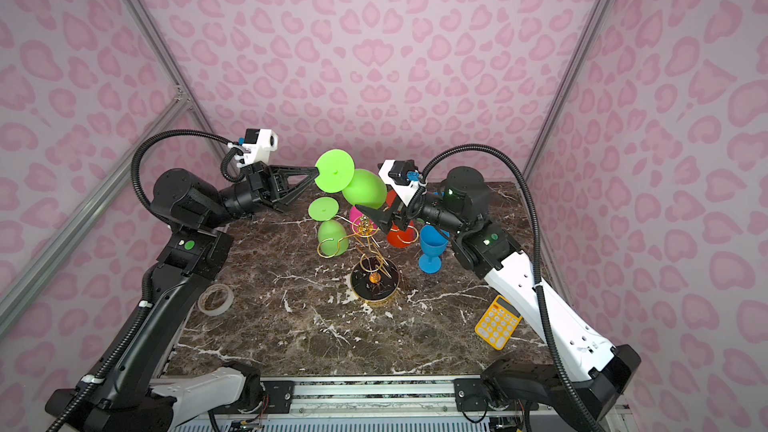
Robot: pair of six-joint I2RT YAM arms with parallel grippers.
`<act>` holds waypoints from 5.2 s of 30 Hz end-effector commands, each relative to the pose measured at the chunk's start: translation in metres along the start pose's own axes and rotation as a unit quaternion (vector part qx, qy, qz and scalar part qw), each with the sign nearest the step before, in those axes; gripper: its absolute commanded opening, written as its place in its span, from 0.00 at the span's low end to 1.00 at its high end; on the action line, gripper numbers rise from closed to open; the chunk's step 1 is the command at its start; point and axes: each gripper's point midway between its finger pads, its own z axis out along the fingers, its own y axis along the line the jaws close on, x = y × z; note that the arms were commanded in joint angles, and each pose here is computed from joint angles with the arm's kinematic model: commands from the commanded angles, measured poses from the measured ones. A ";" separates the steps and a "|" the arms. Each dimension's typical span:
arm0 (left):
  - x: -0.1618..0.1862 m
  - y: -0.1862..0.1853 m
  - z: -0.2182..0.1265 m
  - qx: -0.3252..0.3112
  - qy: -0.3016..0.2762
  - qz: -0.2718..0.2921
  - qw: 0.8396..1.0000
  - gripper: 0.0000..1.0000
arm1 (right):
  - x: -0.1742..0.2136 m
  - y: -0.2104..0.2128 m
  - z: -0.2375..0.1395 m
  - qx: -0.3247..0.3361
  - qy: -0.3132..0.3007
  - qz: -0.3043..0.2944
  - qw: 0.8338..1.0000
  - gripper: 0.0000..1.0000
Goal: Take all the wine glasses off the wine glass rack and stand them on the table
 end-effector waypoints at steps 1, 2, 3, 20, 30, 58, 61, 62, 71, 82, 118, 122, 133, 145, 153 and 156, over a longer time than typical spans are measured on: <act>-0.004 -0.017 0.000 0.025 -0.006 0.028 0.999 0.04 | -0.008 -0.004 0.007 -0.002 -0.020 -0.012 1.000 0.97; -0.005 -0.017 0.001 0.026 -0.006 0.026 0.999 0.04 | -0.006 -0.004 0.010 -0.004 -0.019 -0.011 1.000 0.97; -0.006 -0.017 0.001 0.027 -0.006 0.025 0.999 0.04 | -0.005 -0.005 0.012 -0.005 -0.019 -0.010 1.000 0.97; -0.013 -0.013 0.006 0.035 -0.009 0.013 0.999 0.04 | 0.002 -0.012 0.033 -0.006 -0.023 0.001 1.000 0.92; -0.015 -0.015 0.008 0.040 -0.008 0.008 0.999 0.04 | 0.001 -0.013 0.033 0.000 -0.025 0.000 1.000 0.82; -0.014 0.005 -0.003 -0.036 -0.029 0.164 0.985 0.63 | -0.024 -0.033 0.000 0.076 0.019 0.031 0.996 0.76; -0.021 0.025 -0.012 -0.091 -0.060 0.255 0.961 0.66 | -0.015 -0.047 -0.006 0.111 0.054 0.060 0.991 0.75; -0.026 0.032 -0.019 -0.116 -0.081 0.289 0.947 0.66 | -0.011 -0.052 -0.008 0.120 0.068 0.069 0.988 0.75; -0.061 0.059 -0.045 -0.250 -0.151 0.535 0.793 0.60 | 0.024 -0.081 -0.015 0.180 0.155 0.128 0.963 0.72; -0.055 0.049 -0.014 -0.223 -0.087 0.748 0.619 0.49 | 0.040 -0.071 -0.003 0.161 0.207 0.143 0.954 0.71; -0.064 0.047 0.010 -0.196 -0.063 0.800 0.564 0.30 | 0.057 -0.018 0.037 0.079 0.243 0.161 0.953 0.68; -0.061 0.048 0.010 -0.192 -0.059 0.801 0.565 0.26 | 0.057 -0.014 0.038 0.074 0.243 0.164 0.953 0.68; -0.055 0.052 0.014 -0.183 -0.045 0.800 0.569 0.21 | 0.054 -0.006 0.039 0.061 0.241 0.165 0.954 0.67; -0.059 0.054 0.016 -0.187 -0.052 0.793 0.577 0.06 | 0.054 0.000 0.042 0.051 0.238 0.172 0.954 0.69; -0.069 0.056 0.014 -0.202 -0.074 0.771 0.599 0.03 | 0.037 -0.002 0.032 0.063 0.214 0.177 0.958 0.91; -0.074 0.058 0.015 -0.209 -0.087 0.756 0.615 0.03 | 0.025 -0.007 0.020 0.085 0.193 0.175 0.962 0.94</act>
